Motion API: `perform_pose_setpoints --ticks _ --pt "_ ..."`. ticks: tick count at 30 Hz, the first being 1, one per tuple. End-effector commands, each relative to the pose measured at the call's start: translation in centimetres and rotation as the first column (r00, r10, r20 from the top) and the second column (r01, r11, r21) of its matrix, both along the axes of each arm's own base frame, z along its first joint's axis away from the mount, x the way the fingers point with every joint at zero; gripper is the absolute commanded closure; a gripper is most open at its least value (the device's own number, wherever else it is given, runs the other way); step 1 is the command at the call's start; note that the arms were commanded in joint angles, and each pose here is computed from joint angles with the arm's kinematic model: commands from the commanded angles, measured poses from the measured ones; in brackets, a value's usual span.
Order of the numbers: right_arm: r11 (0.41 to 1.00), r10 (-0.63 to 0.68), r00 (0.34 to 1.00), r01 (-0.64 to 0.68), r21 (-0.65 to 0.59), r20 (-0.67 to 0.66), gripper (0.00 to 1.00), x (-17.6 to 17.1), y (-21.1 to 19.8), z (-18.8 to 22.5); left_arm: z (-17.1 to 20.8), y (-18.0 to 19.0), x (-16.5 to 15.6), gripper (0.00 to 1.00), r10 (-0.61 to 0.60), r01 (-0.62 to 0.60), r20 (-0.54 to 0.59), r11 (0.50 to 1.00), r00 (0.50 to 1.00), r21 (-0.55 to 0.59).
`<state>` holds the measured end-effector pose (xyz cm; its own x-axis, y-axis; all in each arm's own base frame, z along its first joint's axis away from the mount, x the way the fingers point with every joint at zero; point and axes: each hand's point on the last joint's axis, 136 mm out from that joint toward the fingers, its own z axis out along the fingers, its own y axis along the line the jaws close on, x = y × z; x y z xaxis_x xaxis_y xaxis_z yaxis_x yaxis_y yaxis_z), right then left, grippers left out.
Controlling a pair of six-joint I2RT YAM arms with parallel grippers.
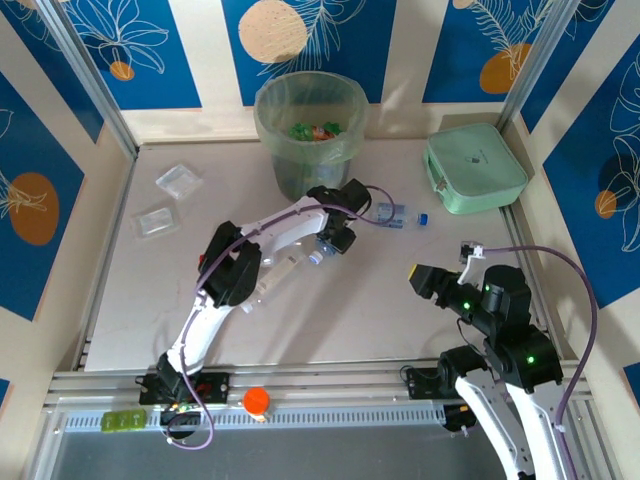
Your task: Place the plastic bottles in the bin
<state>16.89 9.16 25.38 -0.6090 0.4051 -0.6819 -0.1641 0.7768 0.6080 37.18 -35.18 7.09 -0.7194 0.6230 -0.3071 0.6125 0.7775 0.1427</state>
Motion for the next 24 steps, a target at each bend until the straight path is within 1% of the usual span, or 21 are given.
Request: perform_pose_setpoints --ticks 1,6,9,11,15,18,21,24 --pt "1.000 0.013 0.999 -0.014 0.023 0.042 0.36 -0.8 0.1 1.9 5.9 -0.5 -1.2 0.46 -0.015 0.022 0.067 0.994 0.998 -0.105" --pt "1.000 0.015 0.998 -0.017 0.025 0.055 0.36 -0.8 0.1 2.3 10.1 -0.8 -3.5 0.46 -0.047 0.069 0.101 0.971 0.994 -0.228" --pt "0.999 0.022 0.998 -0.024 0.034 0.063 0.36 -0.7 0.3 2.6 14.0 -1.2 -4.2 0.47 -0.055 0.101 0.145 0.938 0.988 -0.331" --pt "0.999 0.028 0.997 -0.031 0.041 0.069 0.36 -0.5 0.5 2.9 17.2 -2.1 -5.0 0.47 -0.088 0.158 0.181 0.893 0.980 -0.421" --pt "0.998 0.032 0.998 -0.035 0.052 0.052 0.36 0.2 0.9 3.0 23.0 -3.1 -5.4 0.47 -0.111 0.250 0.278 0.806 0.954 -0.537" --pt "0.997 0.041 0.998 -0.044 0.064 0.038 0.36 0.8 1.2 3.2 27.1 -3.1 -4.1 0.48 -0.075 0.259 0.311 0.751 0.948 -0.608" --pt "0.996 0.054 0.998 -0.056 0.076 0.028 0.36 1.5 1.7 3.5 30.8 -2.7 -1.4 0.48 -0.005 0.234 0.323 0.698 0.946 -0.676" --pt "0.995 0.065 0.998 -0.065 0.080 0.011 0.36 2.1 2.1 3.7 33.8 -1.8 2.2 0.49 0.106 0.175 0.304 0.622 0.947 -0.763"
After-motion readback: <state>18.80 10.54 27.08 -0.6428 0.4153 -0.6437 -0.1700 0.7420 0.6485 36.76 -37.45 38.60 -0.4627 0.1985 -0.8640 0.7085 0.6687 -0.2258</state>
